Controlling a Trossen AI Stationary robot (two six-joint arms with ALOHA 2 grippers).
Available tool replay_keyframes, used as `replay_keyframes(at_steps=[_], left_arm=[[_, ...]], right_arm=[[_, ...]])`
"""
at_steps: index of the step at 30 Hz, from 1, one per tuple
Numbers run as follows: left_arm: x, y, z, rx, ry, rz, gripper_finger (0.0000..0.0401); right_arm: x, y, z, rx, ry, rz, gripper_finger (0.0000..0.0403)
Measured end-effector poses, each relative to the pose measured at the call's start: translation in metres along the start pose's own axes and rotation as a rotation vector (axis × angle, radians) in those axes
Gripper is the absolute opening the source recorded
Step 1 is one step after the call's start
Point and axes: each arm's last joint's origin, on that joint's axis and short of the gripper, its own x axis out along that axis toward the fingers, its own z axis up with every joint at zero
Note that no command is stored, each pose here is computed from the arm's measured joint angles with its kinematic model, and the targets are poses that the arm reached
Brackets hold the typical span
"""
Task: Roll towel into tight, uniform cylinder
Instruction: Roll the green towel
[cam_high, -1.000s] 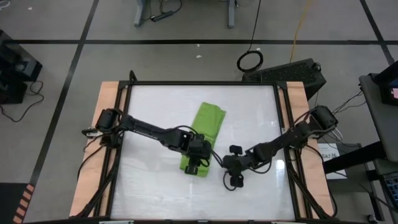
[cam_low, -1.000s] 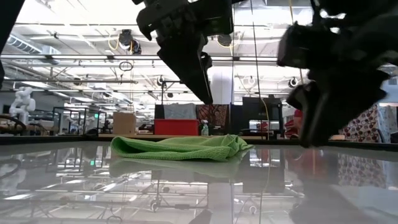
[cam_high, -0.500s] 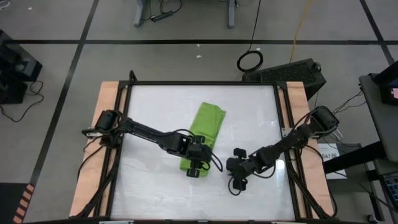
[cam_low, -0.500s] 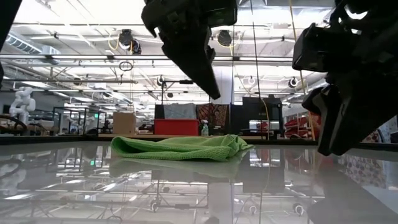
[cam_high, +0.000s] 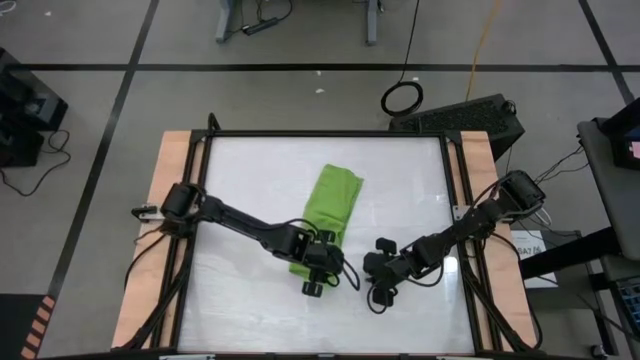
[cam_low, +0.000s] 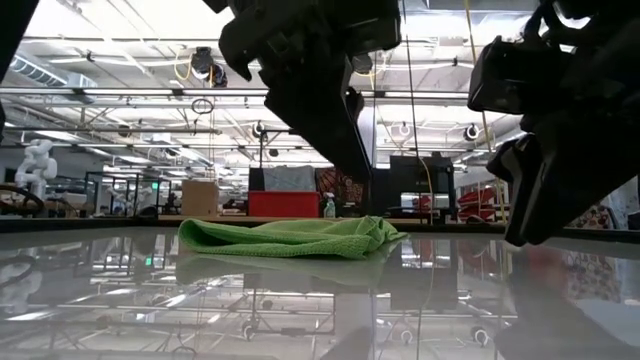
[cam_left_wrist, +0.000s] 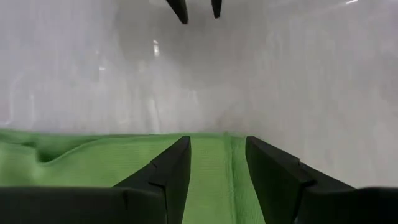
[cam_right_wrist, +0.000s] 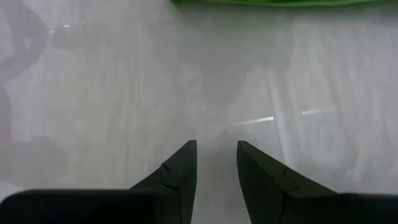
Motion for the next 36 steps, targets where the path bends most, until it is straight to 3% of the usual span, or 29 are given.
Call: replay_keyframes(at_steps=[5, 16, 30, 36], left_arm=[[0.014, -0.009, -0.001, -0.028, -0.013, -0.010, 0.0161], [0.030, -0.009, -0.007, -0.177, -0.003, 0.156, 0.0161], [0.028, -0.027, -0.007, -0.196, 0.006, 0.087, 0.0161], [0.028, -0.024, -0.008, -0.226, 0.007, 0.129, 0.0152]], right_arm=[[0.000, 0.000, 0.001, 0.001, -0.006, 0.004, 0.0105], [0.000, 0.001, 0.001, 0.000, -0.010, 0.006, 0.0105], [0.000, 0.001, 0.002, -0.022, -0.020, 0.014, 0.0105], [0.000, 0.002, 0.003, -0.019, -0.029, 0.021, 0.0105]])
